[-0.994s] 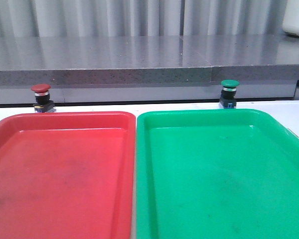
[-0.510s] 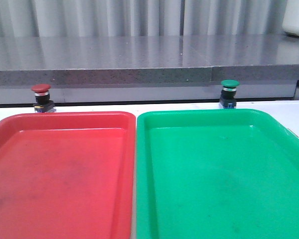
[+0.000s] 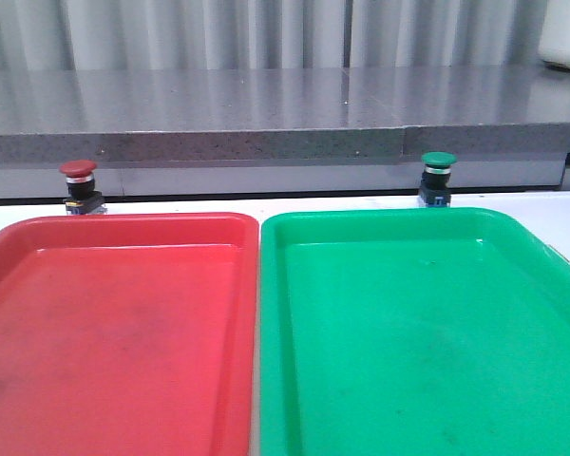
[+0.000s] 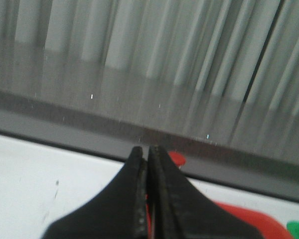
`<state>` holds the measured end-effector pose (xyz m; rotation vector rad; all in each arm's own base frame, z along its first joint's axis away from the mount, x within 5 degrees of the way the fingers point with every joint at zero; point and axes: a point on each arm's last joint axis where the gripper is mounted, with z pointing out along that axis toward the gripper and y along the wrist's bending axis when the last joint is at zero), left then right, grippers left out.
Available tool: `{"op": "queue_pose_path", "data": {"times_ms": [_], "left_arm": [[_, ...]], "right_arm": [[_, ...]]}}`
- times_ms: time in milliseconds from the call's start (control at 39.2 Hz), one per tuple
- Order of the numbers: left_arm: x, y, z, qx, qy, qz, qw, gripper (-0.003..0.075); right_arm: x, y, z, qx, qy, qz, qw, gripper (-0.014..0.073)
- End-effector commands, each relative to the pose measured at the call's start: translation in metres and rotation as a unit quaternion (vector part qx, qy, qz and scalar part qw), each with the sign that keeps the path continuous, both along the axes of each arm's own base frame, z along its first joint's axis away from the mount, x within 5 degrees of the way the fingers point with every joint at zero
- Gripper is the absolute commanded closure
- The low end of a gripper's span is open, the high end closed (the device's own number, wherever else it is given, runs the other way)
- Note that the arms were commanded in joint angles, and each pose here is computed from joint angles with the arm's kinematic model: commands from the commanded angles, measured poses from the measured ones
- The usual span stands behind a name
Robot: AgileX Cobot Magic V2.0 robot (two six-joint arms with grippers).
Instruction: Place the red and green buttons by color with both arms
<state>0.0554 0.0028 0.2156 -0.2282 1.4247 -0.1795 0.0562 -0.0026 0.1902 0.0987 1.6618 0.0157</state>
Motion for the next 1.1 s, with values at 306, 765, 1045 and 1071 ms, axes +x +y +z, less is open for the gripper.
{"op": "queue_pose_path", "data": {"times_ms": [306,765,1045,1071], "left_arm": [[-0.008,-0.001,0.098,0.138,-0.078,0.026,0.987,0.0740],[0.025,0.002,0.133,0.136,-0.016,0.023,0.990,0.0737],[0.025,0.002,0.133,0.135,-0.015,0.023,0.990,0.0197],[0.025,0.002,0.133,0.135,-0.015,0.023,0.990,0.0155]], "right_arm": [[-0.019,0.001,0.133,-0.010,-0.099,-0.003,0.995,0.0653],[0.020,-0.001,0.172,-0.006,-0.028,-0.002,1.000,0.0618],[0.020,-0.001,0.172,-0.006,-0.026,-0.002,1.000,0.0062],[0.020,-0.001,0.172,-0.006,-0.026,-0.002,1.000,0.0023]]}}
